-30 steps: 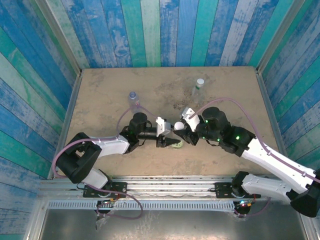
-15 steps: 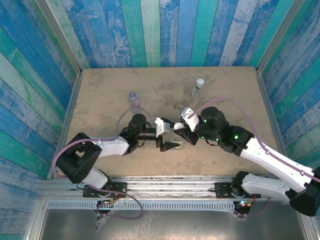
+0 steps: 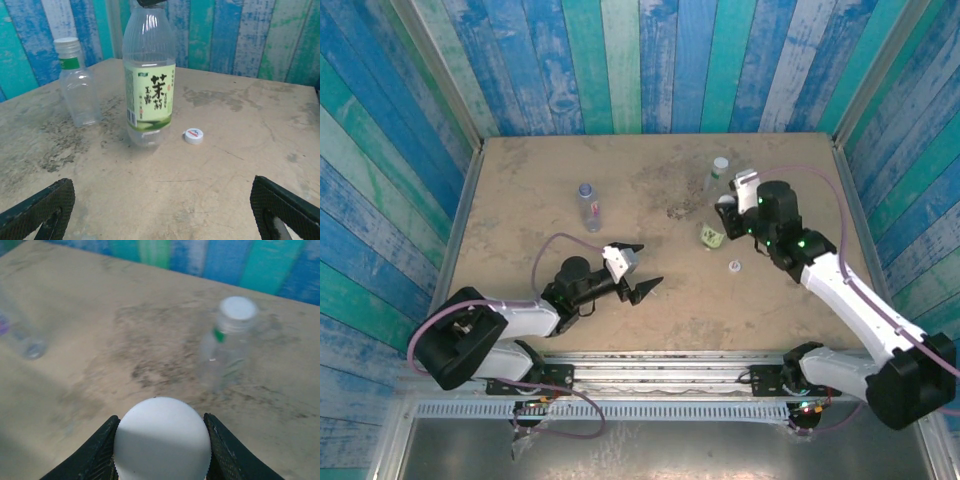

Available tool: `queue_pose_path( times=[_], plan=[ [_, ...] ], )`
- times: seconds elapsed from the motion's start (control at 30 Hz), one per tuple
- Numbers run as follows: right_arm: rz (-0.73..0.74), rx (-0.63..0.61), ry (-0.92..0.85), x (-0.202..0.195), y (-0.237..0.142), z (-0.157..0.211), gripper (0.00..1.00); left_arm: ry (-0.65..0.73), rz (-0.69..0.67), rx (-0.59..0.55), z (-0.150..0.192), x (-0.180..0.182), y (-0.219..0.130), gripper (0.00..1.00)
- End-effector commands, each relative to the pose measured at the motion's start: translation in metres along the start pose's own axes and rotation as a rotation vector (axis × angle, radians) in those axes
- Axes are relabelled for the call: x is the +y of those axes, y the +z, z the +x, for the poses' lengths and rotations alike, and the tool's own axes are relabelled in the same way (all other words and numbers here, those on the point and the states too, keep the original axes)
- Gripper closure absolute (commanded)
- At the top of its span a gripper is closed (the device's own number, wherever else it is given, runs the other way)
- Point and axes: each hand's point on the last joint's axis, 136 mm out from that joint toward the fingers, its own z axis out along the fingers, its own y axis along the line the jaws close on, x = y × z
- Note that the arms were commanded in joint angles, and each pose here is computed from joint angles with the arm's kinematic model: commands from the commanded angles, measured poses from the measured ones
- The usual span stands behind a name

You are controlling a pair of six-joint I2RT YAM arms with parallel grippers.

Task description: Screw on the bottle caps

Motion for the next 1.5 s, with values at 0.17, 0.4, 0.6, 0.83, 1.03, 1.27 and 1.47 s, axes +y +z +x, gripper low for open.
queue_pose_path(
  times=[0.17, 0.4, 0.6, 0.83, 1.03, 1.27, 1.47],
  plan=[
    [0.234, -0.113, 0.115, -0.088, 0.027, -0.048, 0.71, -0.023, -0.063, -0.064, -0.018, 0.006, 0.012, 0.06],
    [0.282, -0.049, 0.117, -0.128, 0.063, -0.041, 0.71, -0.041, -0.022, -0.055, -0.016, -0.001, 0.022, 0.06],
    [0.292, 0.007, 0.114, -0.136, 0.08, -0.024, 0.69, -0.056, -0.033, -0.054, -0.018, 0.0, 0.019, 0.06],
    [0.296, 0.029, 0.082, -0.137, 0.078, -0.025, 0.37, -0.052, -0.102, -0.014, -0.019, 0.011, 0.014, 0.06],
    [0.295, 0.017, 0.046, -0.132, 0.057, -0.038, 0.15, -0.015, -0.231, -0.021, -0.03, 0.03, -0.001, 0.06],
    [0.182, -0.076, 0.057, -0.104, 0.022, -0.055, 0.07, -0.029, -0.428, 0.048, -0.037, 0.073, -0.012, 0.06],
    [0.099, -0.09, 0.091, -0.075, 0.005, -0.05, 0.06, -0.073, -0.657, 0.056, -0.052, 0.13, -0.043, 0.06]
  ],
)
